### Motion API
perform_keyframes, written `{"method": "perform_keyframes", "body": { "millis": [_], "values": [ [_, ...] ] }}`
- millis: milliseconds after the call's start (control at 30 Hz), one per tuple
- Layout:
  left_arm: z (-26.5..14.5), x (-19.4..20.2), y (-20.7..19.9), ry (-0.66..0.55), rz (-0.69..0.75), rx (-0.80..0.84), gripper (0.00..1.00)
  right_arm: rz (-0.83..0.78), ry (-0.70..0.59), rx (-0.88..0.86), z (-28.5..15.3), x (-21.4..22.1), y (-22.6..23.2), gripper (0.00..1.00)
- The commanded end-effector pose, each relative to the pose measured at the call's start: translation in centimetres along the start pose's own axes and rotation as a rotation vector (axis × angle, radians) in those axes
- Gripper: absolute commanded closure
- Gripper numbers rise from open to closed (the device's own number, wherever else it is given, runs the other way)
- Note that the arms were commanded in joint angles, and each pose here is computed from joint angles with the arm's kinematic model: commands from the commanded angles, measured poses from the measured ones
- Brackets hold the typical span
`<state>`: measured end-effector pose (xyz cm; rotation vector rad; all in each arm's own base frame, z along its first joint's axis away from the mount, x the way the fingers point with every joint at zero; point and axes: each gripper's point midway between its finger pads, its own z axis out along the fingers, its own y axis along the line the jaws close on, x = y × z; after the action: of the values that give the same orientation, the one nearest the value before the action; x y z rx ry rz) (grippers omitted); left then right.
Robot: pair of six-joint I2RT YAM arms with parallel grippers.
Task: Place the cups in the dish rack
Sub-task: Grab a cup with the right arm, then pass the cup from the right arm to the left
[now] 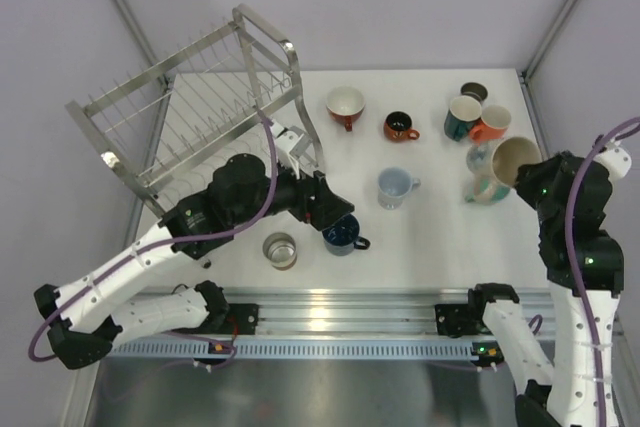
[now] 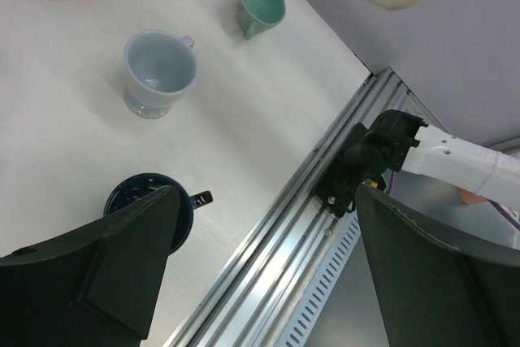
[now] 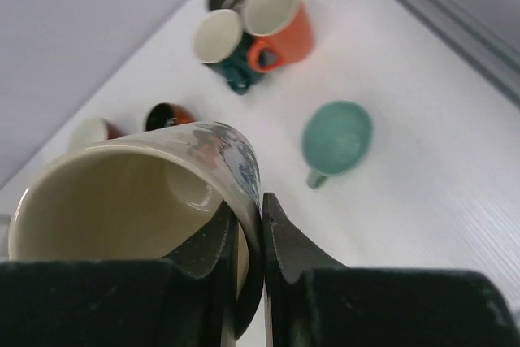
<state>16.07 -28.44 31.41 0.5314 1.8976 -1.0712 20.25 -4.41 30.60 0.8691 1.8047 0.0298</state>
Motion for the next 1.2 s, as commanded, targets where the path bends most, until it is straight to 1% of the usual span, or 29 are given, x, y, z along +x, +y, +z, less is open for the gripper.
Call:
{"method": "perform_keyframes", "body": {
  "millis": [0,33,67,133,167,200,233,333,367,467,533,567,600,667,767,800,900,933,1067,1167],
  "values": [
    [-0.2,-2.4,-3.4,-0.019,-0.029,0.125,0.05,0.059,-0.174,-0.577,-3.6,-4.8,10.4,1.0],
    [-0.3,-2.8,-3.9,-0.023,-0.031,0.145,0.05,0.063,-0.17,-0.651,-4.2,-4.6,11.4,1.0],
    [-0.1,-2.9,-4.3,-0.024,-0.036,0.161,0.05,0.057,-0.147,-0.766,-5.5,-4.0,13.0,1.0],
    [-0.1,-3.7,-5.7,-0.039,-0.051,0.226,0.05,0.091,-0.164,-0.925,-7.0,-4.2,15.0,1.0],
    [0.0,-3.9,-6.1,-0.04,-0.055,0.248,0.06,0.081,-0.135,-1.012,-8.0,-3.6,15.8,1.0],
    [0.0,-4.2,-6.5,-0.045,-0.06,0.268,0.06,0.104,-0.111,-1.05,-8.2,-3.0,16.1,1.0],
    [0.0,-4.5,-7.2,-0.046,-0.069,0.302,0.06,0.1,-0.164,-1.122,-9.5,-3.9,16.7,1.0],
    [0.5,-4.5,-8.0,-0.03,-0.089,0.344,0.08,0.09,-0.194,-1.215,-11.4,-3.6,16.9,1.0],
    [0.8,-4.5,-8.4,-0.028,-0.086,0.368,0.08,0.074,-0.236,-1.274,-12.7,-4.0,17.0,1.0],
    [1.3,-4.8,-9.1,-0.037,-0.09,0.415,0.09,0.094,-0.233,-1.322,-13.9,-3.7,16.8,1.0],
    [1.6,-4.8,-9.4,-0.043,-0.101,0.443,0.09,0.141,-0.208,-1.345,-14.4,-3.5,16.7,1.0],
    [2.0,-4.8,-9.6,-0.042,-0.101,0.459,0.09,0.183,-0.192,-1.382,-15.0,-3.4,16.6,1.0],
    [2.0,-5.3,-10.0,-0.066,-0.094,0.482,0.1,0.201,-0.186,-1.409,-15.5,-3.3,16.7,1.0],
    [2.7,-5.4,-10.1,-0.068,-0.09,0.496,0.1,0.241,-0.156,-1.443,-15.9,-3.2,16.7,1.0],
    [2.8,-6.3,-11.1,-0.116,-0.064,0.563,0.1,0.323,-0.106,-1.493,-16.7,-3.1,16.6,1.0],
    [2.6,-7.0,-11.6,-0.15,-0.048,0.592,0.1,0.333,-0.114,-1.517,-17.2,-3.3,16.5,1.0],
    [3.0,-7.1,-12.1,-0.166,-0.033,0.635,0.1,0.372,-0.072,-1.544,-17.6,-3.2,16.6,1.0],
    [3.2,-7.6,-12.4,-0.19,-0.026,0.657,0.1,0.376,-0.073,-1.562,-18.0,-3.3,16.5,1.0],
    [3.8,-8.0,-13.4,-0.195,-0.023,0.723,0.11,0.424,-0.046,-1.588,-18.2,-3.2,16.4,1.0],
    [5.0,-7.7,-13.9,-0.173,-0.029,0.736,0.12,0.434,-0.038,-1.601,-18.2,-3.0,16.4,1.0]
  ]
}}
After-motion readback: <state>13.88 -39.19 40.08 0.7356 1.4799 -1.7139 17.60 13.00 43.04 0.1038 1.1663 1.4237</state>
